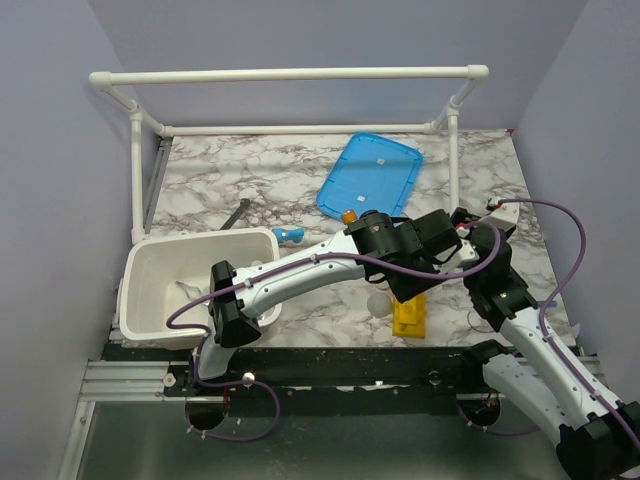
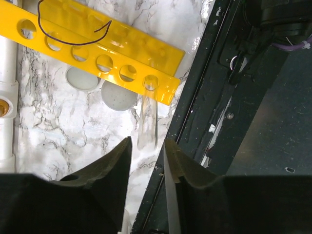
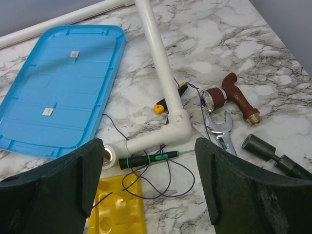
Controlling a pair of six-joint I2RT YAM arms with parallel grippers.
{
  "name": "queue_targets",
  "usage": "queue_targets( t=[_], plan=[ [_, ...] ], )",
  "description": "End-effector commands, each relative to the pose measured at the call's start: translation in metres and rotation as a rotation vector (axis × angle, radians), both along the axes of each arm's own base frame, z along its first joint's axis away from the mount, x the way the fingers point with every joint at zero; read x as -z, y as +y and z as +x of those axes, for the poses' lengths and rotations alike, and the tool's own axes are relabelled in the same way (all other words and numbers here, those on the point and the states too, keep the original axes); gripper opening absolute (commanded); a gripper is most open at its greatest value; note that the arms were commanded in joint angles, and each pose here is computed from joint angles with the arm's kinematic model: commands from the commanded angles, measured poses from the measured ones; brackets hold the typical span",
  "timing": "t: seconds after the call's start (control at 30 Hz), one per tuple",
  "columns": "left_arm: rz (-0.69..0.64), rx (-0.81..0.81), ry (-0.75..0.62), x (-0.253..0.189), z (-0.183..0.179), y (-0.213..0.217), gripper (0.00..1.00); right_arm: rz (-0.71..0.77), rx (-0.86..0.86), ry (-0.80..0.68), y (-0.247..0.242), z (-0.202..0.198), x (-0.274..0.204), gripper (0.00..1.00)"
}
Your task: Organize the chemistry lab equipment
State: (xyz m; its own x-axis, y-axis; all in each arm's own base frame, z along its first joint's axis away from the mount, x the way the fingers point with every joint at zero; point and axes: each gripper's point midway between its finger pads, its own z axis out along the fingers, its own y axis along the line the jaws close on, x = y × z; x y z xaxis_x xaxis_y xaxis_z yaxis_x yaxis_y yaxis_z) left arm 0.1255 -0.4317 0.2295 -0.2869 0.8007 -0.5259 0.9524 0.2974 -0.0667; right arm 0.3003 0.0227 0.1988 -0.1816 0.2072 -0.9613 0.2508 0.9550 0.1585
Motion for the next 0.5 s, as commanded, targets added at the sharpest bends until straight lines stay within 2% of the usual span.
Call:
queue_targets(
  t=[0.0,0.3,0.47],
  plan=[
    [-0.041,0.038,-0.025,0.005,-0.002,-0.024,0.38,0.011,-0.006,0.006,0.004,0.0,0.005,0.82],
    [-0.114,0.04,-0.024,-0.009,-0.003,-0.033,0.59,0.021,-0.017,0.02,0.006,-0.002,0.009,0.82],
    [-0.193,0.027,-0.063,-0.031,0.002,-0.029,0.8,0.055,-0.068,0.036,0.015,-0.006,0.003,0.82]
  ],
)
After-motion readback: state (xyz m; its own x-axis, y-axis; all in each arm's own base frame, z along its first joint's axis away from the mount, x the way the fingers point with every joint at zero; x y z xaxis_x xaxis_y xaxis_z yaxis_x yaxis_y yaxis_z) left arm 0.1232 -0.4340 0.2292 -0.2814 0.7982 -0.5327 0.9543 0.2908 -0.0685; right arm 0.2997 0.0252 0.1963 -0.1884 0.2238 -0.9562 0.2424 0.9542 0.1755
